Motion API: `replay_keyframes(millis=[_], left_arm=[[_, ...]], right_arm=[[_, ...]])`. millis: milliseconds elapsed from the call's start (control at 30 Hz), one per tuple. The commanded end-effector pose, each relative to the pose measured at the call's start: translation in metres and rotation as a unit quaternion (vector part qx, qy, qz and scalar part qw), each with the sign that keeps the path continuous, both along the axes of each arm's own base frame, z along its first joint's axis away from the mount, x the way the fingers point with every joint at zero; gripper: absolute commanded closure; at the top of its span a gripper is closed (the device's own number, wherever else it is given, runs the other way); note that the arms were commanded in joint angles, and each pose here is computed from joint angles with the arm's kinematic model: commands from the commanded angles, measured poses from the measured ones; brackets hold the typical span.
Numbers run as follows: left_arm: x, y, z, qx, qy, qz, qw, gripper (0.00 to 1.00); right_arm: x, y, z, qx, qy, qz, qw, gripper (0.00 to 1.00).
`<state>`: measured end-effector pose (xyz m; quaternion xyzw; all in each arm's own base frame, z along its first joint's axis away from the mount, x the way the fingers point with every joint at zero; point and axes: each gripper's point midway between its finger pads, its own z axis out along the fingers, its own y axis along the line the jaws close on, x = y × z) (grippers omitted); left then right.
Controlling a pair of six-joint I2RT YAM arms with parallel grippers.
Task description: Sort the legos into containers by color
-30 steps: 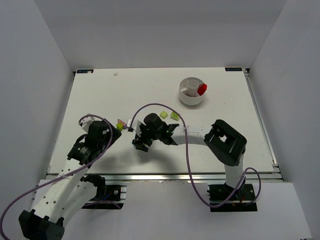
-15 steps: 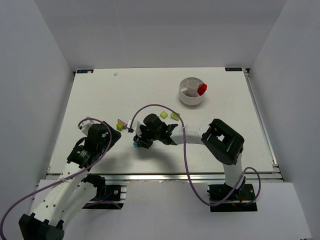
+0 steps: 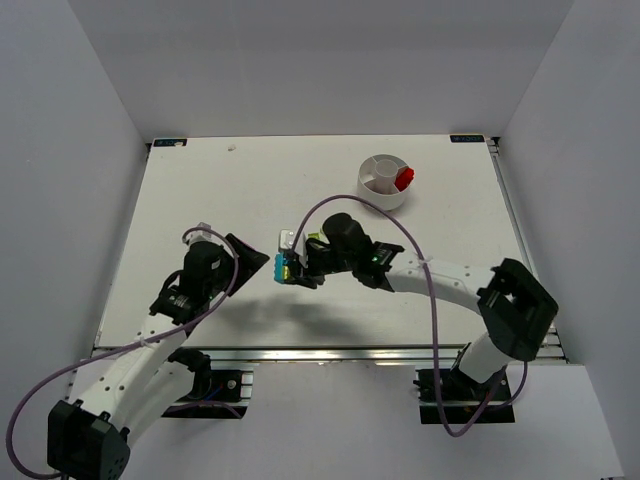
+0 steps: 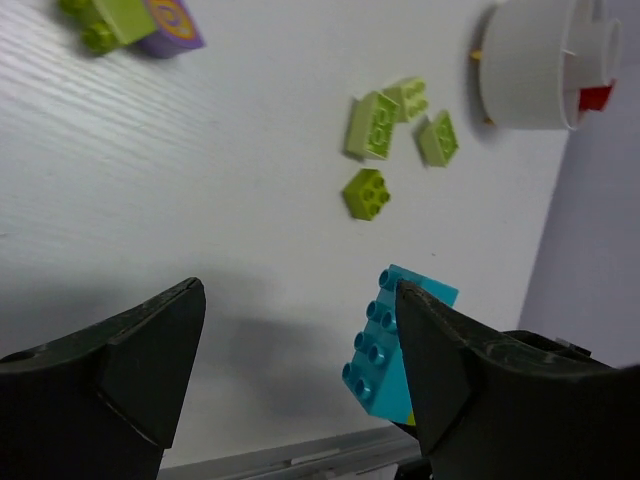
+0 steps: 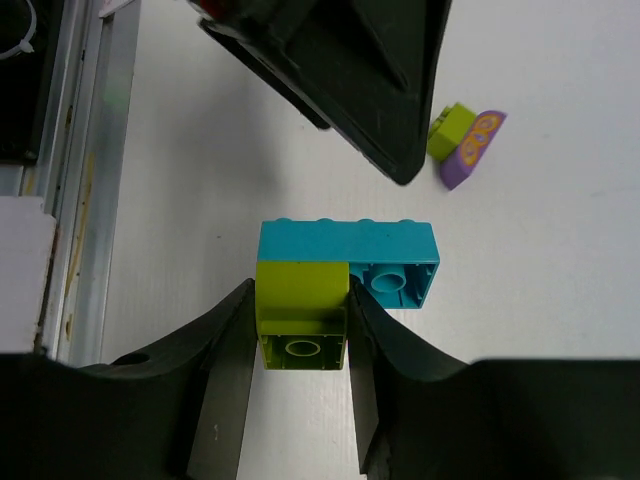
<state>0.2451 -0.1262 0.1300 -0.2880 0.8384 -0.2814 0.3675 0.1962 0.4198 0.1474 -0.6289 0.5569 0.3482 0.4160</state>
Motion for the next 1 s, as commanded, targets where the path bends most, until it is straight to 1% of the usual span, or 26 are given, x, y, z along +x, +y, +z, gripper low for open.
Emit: replay_keyframes(millis=[0,133,200,233,333,500,733,833,967], left_arm=[[0.011,-0.033,0.029,-0.059,-0.064,-0.075,0.993,0.15],[0.018,-0.053,0.041,-0.087,-0.095,-0.121,0.984,0.17],[0.015,-0.061,0.043,-0.101,-0.096,-0.144,0.980,0.18],[0.018,-0.065,0.052,-0.110,-0.115,-0.150,0.976,0.18],[0.017,-0.071,0.054,-0.119,-0.117,-0.168,0.971,0.20],[0.013,-0.078,0.047,-0.125,-0.099,-0.191,0.969,0.24],[0.008,-0.076,0.026,-0.097,-0.063,-0.196,0.974,0.26],[0.008,-0.078,0.016,-0.078,-0.043,-0.200,0.976,0.28],[0.010,-0.084,0.009,-0.055,-0.030,-0.210,0.976,0.35]], right_arm=[[-0.010,-0.009,0.019,0.029,-0.045,0.040,0.998,1.00],[-0.013,-0.015,0.019,0.027,-0.056,0.043,0.997,1.00],[-0.012,-0.015,0.019,0.026,-0.060,0.042,0.997,1.00],[-0.011,-0.015,0.019,0.025,-0.061,0.040,0.997,1.00],[-0.009,-0.016,0.020,0.024,-0.065,0.037,0.997,1.00],[-0.002,-0.016,0.017,0.017,-0.076,0.025,0.997,1.00],[0.002,-0.017,0.014,0.008,-0.092,0.025,0.995,1.00],[0.003,-0.017,0.013,0.005,-0.093,0.027,0.995,1.00],[0.003,-0.017,0.013,0.004,-0.093,0.026,0.995,1.00]])
